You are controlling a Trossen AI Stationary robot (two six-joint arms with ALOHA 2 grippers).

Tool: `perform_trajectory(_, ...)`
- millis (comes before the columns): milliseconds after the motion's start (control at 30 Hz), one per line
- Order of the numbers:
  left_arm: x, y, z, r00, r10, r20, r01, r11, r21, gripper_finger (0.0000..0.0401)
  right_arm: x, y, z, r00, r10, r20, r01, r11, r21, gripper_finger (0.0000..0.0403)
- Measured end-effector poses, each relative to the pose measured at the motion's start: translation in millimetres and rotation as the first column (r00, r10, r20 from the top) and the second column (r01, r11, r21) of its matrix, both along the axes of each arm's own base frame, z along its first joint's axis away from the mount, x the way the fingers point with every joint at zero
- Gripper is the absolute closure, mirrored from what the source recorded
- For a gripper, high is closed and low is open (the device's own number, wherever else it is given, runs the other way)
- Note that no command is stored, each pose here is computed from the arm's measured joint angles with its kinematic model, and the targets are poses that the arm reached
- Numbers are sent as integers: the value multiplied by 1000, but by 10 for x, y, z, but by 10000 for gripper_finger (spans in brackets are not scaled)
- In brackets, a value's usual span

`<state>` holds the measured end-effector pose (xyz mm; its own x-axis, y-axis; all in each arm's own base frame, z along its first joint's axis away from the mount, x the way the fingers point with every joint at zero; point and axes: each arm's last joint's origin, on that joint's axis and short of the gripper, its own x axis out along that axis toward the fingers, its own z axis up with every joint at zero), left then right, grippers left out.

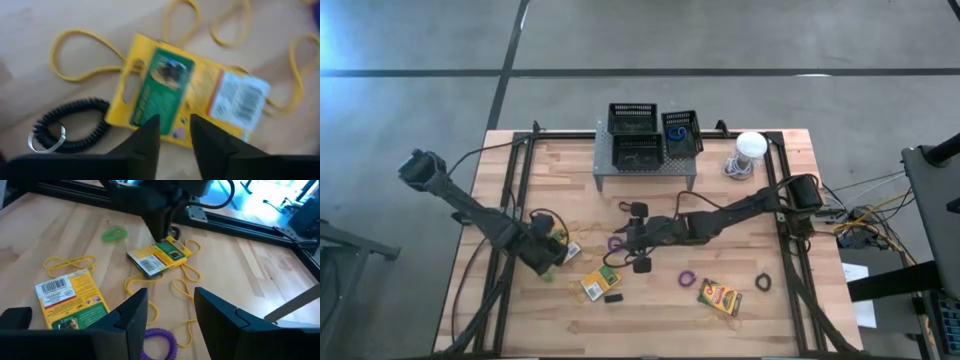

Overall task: Pick & Place Office Desk Supplies
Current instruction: Put the crayon box into the top left black bin

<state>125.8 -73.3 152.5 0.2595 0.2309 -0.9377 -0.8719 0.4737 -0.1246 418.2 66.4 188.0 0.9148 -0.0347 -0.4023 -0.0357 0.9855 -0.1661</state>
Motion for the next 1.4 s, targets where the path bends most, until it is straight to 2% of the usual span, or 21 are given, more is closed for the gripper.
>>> perform_trajectory(300, 53, 268, -23, 992, 108, -66, -105, 993, 52, 171, -8, 9, -15, 1000, 9, -3, -9, 1000, 12, 253)
perform_trajectory(400, 57, 307, -42, 992, 90, -84, -88, 996, 32, 158, -20, 9, -38, 1000, 8, -10, -7, 1000, 19, 253)
perform_trajectory(533, 51, 331, -142, 996, 62, -63, -64, 997, -41, 163, -37, 7, -73, 1000, 9, -21, -9, 1000, 21, 252)
perform_trajectory(833, -19, 362, -203, 996, 44, 79, -34, 993, -117, 210, -39, 6, -77, 1000, 1, -20, -1, 999, 39, 253)
perform_trajectory(1100, -49, 368, -70, 979, -22, 202, 52, 988, -147, 311, -39, 6, -77, 1000, -4, -19, 5, 999, 49, 258)
perform_trajectory(1300, -70, 375, -24, 970, -58, 238, 93, 986, -138, 389, -39, 6, -77, 1000, -5, -19, 6, 999, 52, 266)
perform_trajectory(1400, -75, 377, -15, 967, -76, 243, 110, 985, -132, 395, -40, 6, -77, 1000, -5, -20, 6, 999, 52, 269)
